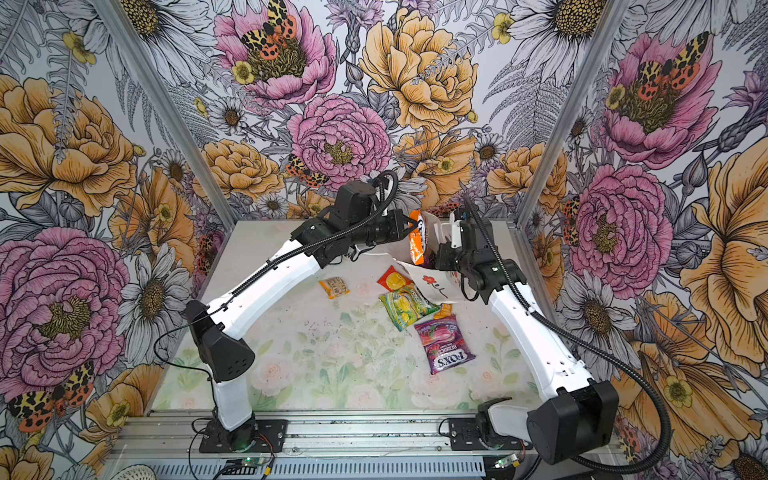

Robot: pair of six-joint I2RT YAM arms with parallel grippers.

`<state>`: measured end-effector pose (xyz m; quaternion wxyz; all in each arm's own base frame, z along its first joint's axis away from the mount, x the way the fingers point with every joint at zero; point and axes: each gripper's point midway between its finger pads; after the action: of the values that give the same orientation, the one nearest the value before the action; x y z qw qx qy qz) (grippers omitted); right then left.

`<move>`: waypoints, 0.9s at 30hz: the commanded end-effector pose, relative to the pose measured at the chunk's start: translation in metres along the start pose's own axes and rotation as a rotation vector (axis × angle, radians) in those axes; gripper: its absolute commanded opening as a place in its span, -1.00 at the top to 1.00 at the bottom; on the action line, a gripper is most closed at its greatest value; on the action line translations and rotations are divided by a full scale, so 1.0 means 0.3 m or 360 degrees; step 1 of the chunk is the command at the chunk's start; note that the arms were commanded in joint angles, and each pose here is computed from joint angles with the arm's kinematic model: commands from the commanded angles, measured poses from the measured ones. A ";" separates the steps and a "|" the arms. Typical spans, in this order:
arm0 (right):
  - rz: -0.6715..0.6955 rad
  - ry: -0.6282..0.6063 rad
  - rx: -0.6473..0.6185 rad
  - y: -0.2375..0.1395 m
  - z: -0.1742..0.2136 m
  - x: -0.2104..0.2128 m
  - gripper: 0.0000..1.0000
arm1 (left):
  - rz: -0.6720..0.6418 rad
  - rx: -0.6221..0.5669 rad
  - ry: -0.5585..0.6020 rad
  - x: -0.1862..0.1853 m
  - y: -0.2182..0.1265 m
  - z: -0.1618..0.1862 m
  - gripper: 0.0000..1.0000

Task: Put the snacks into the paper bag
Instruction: 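Lift the orange bag with the left gripper over the paper bag opening, then lower the orange bag into the paper bag held by the right gripper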

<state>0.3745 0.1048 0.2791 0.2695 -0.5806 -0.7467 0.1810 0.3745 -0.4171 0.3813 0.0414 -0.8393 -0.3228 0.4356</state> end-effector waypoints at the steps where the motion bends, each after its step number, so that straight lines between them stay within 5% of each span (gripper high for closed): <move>1: -0.0044 0.0008 -0.0271 -0.089 -0.160 0.038 1.00 | 0.0052 -0.0032 -0.0077 0.024 0.024 -0.038 1.00; 27: -0.0088 0.0031 -0.0271 -0.080 -0.166 0.053 1.00 | -0.0024 0.0154 -0.0235 0.203 0.247 0.050 1.00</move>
<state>0.3759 0.1054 0.2828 0.2748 -0.5828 -0.7458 0.1693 0.4214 -0.4360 0.2838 0.0862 -0.7872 -0.3340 0.5112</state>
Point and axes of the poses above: each gripper's point midway between its finger pads, its own y axis out along the fingers, its own x axis along the line the jaws close on, z = x × y, and after that the axes turned 2 degrees about -y, right-handed
